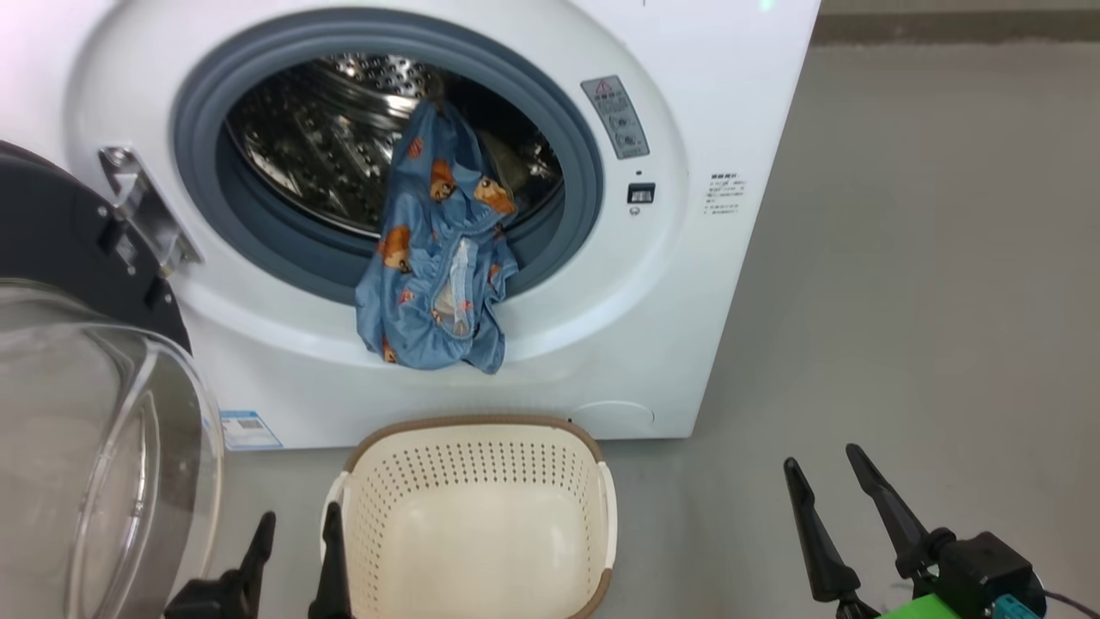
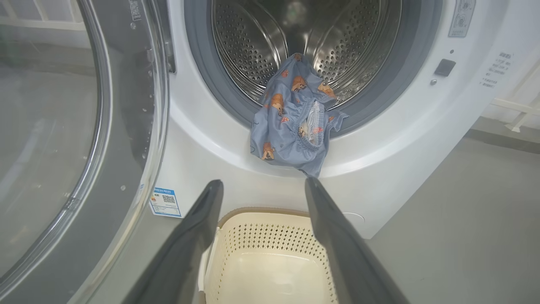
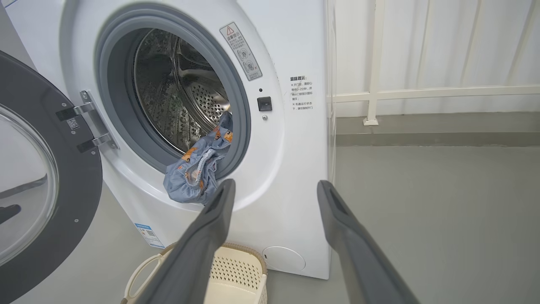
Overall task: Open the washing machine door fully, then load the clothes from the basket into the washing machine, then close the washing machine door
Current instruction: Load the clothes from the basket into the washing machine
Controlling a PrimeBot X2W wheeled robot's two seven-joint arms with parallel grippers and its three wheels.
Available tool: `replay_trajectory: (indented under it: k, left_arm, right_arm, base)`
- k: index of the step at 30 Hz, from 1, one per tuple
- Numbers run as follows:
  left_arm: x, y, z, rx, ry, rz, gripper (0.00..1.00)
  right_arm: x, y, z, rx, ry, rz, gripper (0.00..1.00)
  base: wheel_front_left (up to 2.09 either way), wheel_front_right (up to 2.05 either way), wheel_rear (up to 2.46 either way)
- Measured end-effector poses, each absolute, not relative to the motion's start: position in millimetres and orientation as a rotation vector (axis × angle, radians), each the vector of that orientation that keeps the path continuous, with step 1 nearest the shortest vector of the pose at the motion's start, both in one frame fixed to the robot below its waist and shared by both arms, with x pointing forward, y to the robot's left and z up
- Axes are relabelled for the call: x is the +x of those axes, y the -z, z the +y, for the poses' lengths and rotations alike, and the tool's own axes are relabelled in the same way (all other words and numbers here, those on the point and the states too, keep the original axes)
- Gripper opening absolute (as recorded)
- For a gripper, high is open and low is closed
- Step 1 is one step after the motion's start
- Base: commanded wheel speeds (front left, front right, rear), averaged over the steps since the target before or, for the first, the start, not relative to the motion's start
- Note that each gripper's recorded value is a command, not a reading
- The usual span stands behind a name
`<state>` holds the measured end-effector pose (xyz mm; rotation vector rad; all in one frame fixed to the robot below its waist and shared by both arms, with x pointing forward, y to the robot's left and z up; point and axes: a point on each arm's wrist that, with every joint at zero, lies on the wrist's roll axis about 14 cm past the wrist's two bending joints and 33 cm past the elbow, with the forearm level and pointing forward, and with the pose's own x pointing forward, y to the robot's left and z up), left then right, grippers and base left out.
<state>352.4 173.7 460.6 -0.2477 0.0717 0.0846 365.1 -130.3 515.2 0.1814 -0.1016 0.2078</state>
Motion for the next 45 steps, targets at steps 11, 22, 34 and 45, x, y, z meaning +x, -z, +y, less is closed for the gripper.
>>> replay_trajectory:
  k: [11, 22, 34, 45]
  left_arm:
    - [345, -466, 173, -0.248, -0.088, 0.054, 1.0]
    - [354, -450, 160, -0.252, -0.057, 0.118, 1.0]
    - [441, -452, 136, -0.202, 0.061, 0.124, 1.0]
    - [526, -429, 107, -0.126, 0.155, 0.161, 1.0]
  right_arm:
    - [356, -520, -137, 0.18, -0.188, -0.117, 1.0]
    - [350, -511, -148, 0.187, -0.143, -0.09, 1.0]
    - [366, -504, -170, 0.218, -0.063, -0.077, 1.0]
    - [375, -489, -199, 0.224, 0.033, -0.037, 1.0]
  base:
    - [0.0, 0.0, 0.0]
    - [0.0, 0.0, 0.0]
    - [0.0, 0.0, 0.0]
    - [0.0, 0.0, 0.0]
